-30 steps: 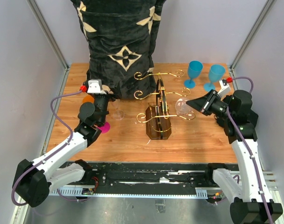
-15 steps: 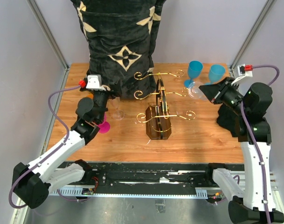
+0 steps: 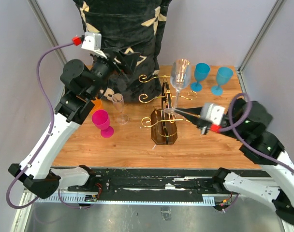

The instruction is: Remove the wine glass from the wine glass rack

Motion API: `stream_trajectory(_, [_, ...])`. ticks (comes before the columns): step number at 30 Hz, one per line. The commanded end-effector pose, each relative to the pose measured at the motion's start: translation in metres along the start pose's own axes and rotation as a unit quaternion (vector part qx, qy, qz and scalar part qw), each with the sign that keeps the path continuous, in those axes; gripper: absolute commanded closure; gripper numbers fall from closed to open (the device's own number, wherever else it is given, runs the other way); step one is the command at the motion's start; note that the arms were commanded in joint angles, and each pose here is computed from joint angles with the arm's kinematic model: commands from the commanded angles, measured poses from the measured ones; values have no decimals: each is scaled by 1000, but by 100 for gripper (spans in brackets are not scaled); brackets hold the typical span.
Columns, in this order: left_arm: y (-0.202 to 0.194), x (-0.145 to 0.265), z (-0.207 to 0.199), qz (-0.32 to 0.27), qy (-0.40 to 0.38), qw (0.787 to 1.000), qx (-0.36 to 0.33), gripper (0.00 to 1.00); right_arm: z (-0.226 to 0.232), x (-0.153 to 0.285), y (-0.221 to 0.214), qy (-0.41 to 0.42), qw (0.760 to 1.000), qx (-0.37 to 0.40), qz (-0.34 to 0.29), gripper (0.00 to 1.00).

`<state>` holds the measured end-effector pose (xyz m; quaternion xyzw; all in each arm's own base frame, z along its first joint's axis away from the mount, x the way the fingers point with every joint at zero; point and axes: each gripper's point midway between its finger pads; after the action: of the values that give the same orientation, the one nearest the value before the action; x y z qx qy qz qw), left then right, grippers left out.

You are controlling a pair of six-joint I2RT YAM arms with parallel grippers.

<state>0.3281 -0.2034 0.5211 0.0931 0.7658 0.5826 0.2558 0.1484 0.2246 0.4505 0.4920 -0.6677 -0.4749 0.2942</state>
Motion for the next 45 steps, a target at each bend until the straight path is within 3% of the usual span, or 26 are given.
stream_trajectory(1, [-28,4,-33,97,-78,992,34,0,-4,-35,-27,-10,969,233,83,99])
stream_trajectory(6, [-31,5,-47,132,-103,984,65,0,6,-66,-42,-10,942,316,114,99])
stream_trajectory(18, [-67,-2,-38,223,-73,970,57,0,17,-94,-46,7,929,350,119,99])
stream_trajectory(33, [-83,-5,-45,261,-93,959,61,1,31,-110,-49,24,916,385,110,99])
stream_trajectory(42, [-96,-1,-47,297,-94,949,56,10,25,-111,-50,11,909,398,119,99])
stream_trajectory(45, [-94,0,-49,296,-99,948,59,23,21,-111,-51,1,907,402,124,99])
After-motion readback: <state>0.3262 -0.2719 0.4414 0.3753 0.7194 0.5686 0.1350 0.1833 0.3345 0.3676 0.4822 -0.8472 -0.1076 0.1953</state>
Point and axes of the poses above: each gripper's point midway between its finger pads, its own x axis back along the fingers, its own z axis along the line the jaws close on, y = z × x, and after that the axes turned 5 degrees about -x, right-handed
